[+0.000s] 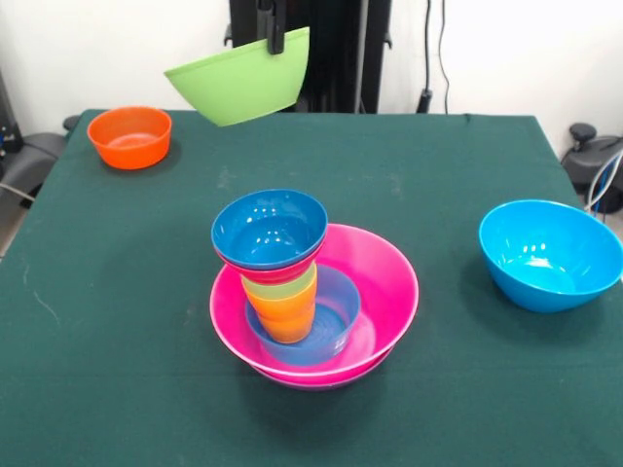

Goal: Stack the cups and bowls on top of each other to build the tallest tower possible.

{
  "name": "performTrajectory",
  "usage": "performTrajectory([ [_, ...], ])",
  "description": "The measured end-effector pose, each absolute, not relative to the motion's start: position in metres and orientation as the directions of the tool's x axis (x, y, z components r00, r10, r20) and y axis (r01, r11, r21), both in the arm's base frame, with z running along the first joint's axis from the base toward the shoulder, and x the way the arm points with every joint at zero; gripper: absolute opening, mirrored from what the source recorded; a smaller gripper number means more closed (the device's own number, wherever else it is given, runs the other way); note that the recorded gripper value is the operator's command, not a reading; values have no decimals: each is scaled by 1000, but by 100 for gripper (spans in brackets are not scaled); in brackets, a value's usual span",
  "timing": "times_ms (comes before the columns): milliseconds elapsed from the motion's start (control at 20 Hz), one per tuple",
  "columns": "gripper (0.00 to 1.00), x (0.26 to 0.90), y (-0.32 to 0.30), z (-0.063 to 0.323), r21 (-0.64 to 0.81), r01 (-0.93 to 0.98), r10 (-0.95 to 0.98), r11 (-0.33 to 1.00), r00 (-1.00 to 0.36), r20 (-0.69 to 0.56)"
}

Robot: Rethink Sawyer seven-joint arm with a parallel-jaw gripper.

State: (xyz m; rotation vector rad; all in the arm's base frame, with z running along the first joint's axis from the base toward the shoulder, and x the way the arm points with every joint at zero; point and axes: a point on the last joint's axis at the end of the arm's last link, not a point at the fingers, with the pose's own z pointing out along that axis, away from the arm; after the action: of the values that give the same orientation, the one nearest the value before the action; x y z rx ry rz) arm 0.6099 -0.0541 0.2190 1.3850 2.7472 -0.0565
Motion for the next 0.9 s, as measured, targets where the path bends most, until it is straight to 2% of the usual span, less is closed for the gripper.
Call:
performTrajectory([
  [300,0,612,-58,220,-8,807,805,590,-589,-78],
  [900,0,677,-100,209,-116,820,820,561,-570,-59],
])
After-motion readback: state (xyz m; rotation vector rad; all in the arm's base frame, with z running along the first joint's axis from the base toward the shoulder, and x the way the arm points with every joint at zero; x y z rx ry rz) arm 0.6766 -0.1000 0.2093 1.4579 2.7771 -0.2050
